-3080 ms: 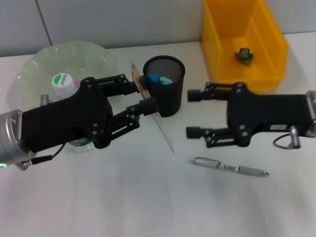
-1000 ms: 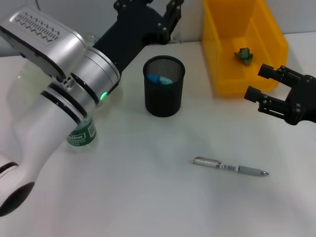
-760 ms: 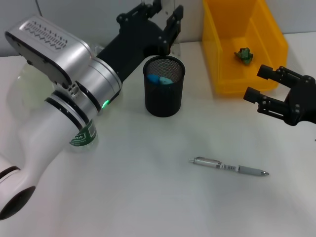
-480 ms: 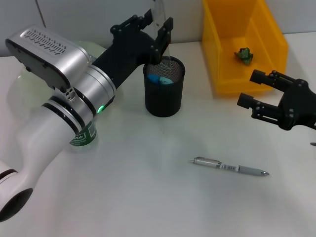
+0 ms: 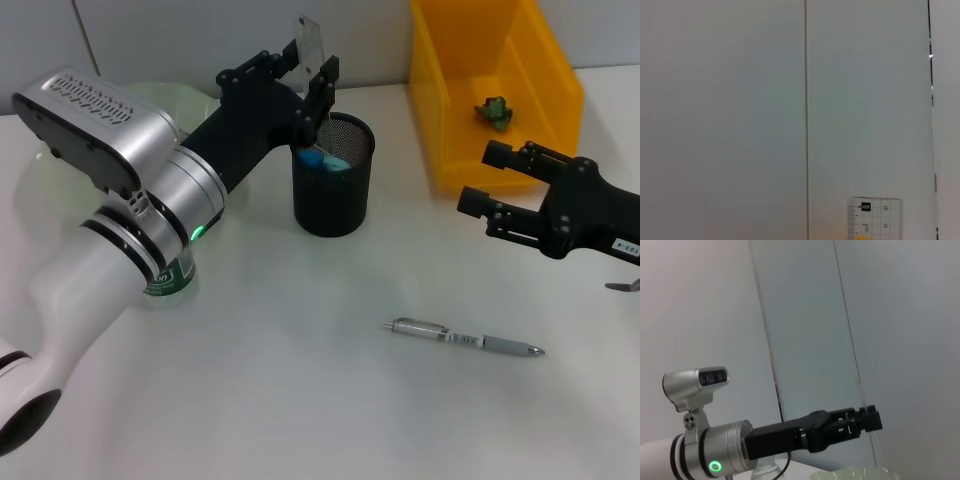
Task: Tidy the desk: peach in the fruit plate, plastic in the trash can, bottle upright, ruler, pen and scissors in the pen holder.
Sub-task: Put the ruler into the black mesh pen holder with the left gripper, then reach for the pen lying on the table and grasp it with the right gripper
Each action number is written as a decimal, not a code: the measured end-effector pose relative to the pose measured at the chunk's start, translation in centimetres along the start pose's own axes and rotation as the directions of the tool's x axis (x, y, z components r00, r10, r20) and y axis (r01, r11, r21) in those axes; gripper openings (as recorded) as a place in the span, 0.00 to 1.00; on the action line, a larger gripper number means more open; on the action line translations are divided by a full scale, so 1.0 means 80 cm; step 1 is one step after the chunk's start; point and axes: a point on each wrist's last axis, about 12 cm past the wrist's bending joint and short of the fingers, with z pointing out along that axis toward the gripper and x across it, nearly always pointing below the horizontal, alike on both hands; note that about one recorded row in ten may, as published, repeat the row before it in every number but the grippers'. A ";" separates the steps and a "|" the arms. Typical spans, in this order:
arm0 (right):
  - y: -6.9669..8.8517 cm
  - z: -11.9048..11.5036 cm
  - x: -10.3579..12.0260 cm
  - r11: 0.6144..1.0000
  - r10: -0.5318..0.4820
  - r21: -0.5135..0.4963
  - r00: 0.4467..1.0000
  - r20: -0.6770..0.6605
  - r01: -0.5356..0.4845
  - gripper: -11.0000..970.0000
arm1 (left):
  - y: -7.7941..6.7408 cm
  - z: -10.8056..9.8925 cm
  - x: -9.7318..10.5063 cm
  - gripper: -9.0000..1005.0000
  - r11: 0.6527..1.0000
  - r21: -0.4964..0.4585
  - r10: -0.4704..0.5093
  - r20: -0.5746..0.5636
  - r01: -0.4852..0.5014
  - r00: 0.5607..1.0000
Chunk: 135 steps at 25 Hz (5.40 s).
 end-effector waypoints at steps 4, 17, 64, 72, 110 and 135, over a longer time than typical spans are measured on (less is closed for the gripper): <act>-0.001 0.006 -0.001 1.000 -0.003 -0.015 1.000 -0.008 0.003 0.79 | 0.000 0.000 0.000 0.39 1.000 0.000 0.000 0.000 0.000 1.000; -0.003 0.017 -0.002 1.000 -0.001 -0.029 1.000 -0.018 0.000 0.79 | -0.007 -0.001 0.008 0.44 0.999 0.033 -0.026 -0.029 0.027 0.999; 0.018 -0.034 -0.110 0.972 0.207 0.055 0.728 -0.654 -0.227 0.80 | 0.019 -0.163 -0.003 0.81 0.861 0.483 -0.081 -0.176 0.157 0.981; 0.022 0.002 -0.121 0.978 0.189 0.105 0.550 -0.813 -0.182 0.80 | 0.031 -0.164 -0.012 0.81 0.812 0.556 0.022 -0.334 0.178 0.942; 0.002 0.138 -0.071 0.923 -0.384 -0.379 0.240 -0.892 0.069 0.79 | 0.032 -0.180 -0.005 0.81 0.823 0.526 0.017 -0.403 0.216 0.915; 0.015 0.172 -0.048 0.933 -0.356 -0.341 0.156 -0.922 0.110 0.79 | 0.029 -0.181 -0.005 0.81 0.814 0.539 0.021 -0.398 0.215 0.917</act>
